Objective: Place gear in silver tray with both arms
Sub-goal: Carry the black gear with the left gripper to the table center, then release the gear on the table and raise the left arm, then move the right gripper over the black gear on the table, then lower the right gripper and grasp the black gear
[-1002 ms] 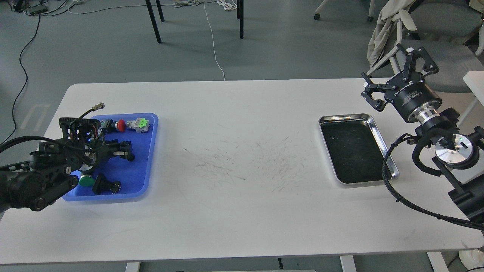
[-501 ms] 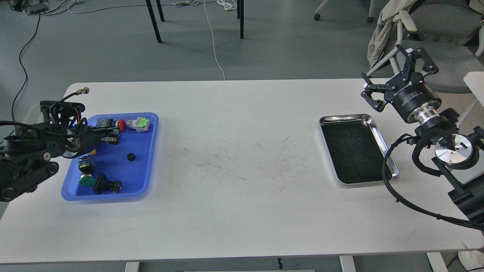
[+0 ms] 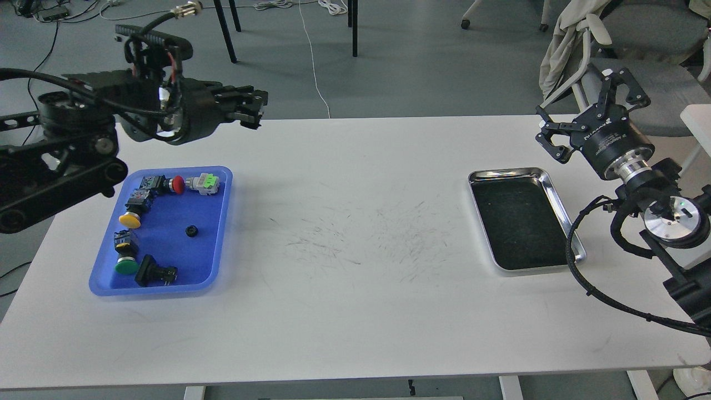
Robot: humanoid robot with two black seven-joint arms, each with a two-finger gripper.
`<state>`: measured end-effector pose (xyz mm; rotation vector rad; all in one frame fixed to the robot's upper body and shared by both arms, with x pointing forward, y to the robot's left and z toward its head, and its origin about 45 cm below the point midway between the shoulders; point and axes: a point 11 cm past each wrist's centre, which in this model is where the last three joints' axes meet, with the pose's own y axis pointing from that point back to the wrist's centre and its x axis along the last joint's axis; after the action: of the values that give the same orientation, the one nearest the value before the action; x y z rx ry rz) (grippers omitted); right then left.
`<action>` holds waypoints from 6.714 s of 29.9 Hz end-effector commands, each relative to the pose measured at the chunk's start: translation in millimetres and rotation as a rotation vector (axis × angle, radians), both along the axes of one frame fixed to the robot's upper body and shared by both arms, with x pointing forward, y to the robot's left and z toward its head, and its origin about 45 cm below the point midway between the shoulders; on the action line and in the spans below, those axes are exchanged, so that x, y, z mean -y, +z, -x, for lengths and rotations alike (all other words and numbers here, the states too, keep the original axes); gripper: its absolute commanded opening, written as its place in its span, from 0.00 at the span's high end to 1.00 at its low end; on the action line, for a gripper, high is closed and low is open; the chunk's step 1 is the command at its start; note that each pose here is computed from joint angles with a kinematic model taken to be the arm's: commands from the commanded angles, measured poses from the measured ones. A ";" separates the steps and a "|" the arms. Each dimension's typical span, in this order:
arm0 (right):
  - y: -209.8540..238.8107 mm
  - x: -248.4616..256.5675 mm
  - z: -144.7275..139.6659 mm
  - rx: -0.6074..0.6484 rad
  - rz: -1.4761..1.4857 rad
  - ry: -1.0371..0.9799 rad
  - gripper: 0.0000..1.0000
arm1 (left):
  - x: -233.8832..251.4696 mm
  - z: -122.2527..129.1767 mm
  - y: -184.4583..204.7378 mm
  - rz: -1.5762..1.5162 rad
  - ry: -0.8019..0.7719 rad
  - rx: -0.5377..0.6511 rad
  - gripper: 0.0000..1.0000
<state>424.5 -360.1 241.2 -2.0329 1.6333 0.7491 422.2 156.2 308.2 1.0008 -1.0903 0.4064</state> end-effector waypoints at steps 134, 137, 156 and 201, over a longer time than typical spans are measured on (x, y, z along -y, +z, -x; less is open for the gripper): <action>-36.5 -236.1 68.3 0.050 1.929 1.484 0.01 | -202.2 -17.8 -79.7 1.723 0.934 -0.414 0.02; -46.8 -245.3 72.7 0.063 1.935 1.513 0.01 | -202.6 -17.3 -79.5 1.707 0.920 -0.394 0.02; -82.9 -237.9 76.3 0.075 2.076 1.595 0.11 | -213.7 -9.5 -88.1 1.700 0.942 -0.371 0.02; -69.5 -246.6 57.2 0.101 2.094 1.521 0.98 | -228.1 -8.6 -78.7 1.707 0.927 -0.310 0.02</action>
<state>359.5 -127.2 155.6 -4.2285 -0.3952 -1.6914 430.8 382.0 228.1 -0.1156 0.2957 1.5032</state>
